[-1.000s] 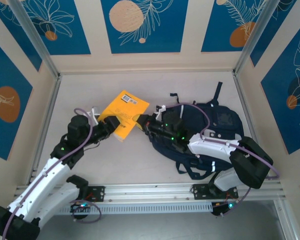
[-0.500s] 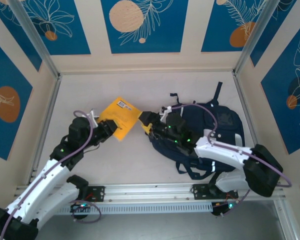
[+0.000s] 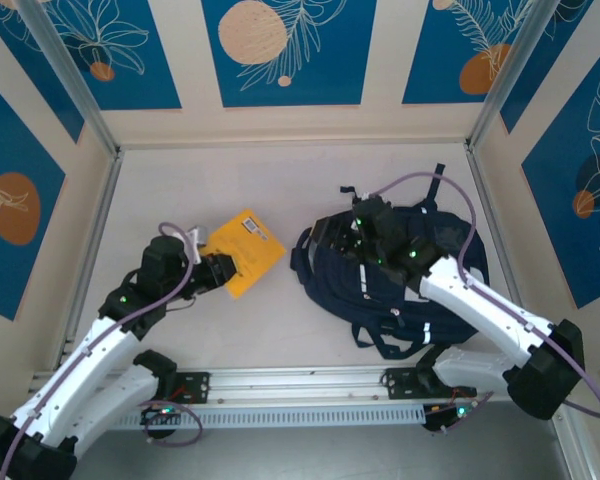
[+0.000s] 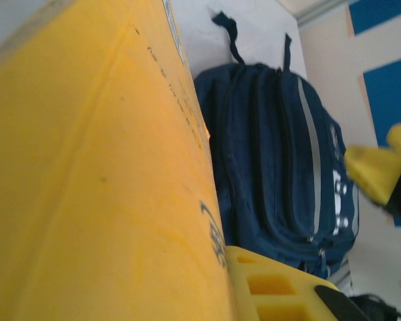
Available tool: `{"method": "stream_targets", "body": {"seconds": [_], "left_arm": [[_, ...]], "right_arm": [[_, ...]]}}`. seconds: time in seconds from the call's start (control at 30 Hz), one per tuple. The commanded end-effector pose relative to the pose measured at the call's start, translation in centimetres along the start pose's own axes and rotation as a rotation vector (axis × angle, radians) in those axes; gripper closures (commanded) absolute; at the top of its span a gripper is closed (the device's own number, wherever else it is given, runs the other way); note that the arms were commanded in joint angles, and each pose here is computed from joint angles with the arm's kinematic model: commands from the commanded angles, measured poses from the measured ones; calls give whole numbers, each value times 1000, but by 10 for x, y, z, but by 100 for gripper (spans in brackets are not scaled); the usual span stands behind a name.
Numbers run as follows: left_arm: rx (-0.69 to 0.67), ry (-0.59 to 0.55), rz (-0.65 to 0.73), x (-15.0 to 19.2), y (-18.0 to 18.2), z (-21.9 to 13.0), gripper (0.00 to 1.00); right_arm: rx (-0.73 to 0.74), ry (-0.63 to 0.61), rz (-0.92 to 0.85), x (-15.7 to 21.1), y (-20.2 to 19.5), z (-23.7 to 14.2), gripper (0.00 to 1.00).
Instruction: Pack books, pencil case, and school supplies into a backpack
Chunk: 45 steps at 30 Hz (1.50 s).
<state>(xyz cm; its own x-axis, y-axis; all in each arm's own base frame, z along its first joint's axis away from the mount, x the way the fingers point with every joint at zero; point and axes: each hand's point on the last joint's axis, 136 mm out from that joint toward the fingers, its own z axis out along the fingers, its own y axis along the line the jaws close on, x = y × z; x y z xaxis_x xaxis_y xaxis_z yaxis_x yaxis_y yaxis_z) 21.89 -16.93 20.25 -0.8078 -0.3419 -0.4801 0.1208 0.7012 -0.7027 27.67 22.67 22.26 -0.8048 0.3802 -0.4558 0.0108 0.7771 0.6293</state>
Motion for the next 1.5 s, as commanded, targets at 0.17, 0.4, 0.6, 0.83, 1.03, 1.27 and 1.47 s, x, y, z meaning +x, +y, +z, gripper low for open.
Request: {"method": "stream_targets", "body": {"seconds": [0.17, 0.4, 0.6, 0.83, 1.03, 1.27, 1.47], "left_arm": [[122, 93, 162, 7, -34, -9, 96], [129, 114, 161, 15, -29, -5, 96], [135, 125, 159, 17, -26, 3, 95], [135, 130, 138, 20, -21, 10, 95], [125, 140, 134, 24, -16, 11, 95], [121, 146, 131, 25, -15, 14, 95], [107, 144, 133, 25, -12, 14, 95]], "right_arm": [[545, 168, -166, -10, -85, -9, 24], [613, 219, -179, -8, -102, 3, 18], [581, 272, -194, 2, -97, 21, 18], [650, 255, -208, -2, -108, 35, 31], [688, 261, -248, -2, -107, 46, 32], [796, 240, -352, -6, -106, 47, 27], [873, 232, -345, -1, -127, 49, 47]]}}
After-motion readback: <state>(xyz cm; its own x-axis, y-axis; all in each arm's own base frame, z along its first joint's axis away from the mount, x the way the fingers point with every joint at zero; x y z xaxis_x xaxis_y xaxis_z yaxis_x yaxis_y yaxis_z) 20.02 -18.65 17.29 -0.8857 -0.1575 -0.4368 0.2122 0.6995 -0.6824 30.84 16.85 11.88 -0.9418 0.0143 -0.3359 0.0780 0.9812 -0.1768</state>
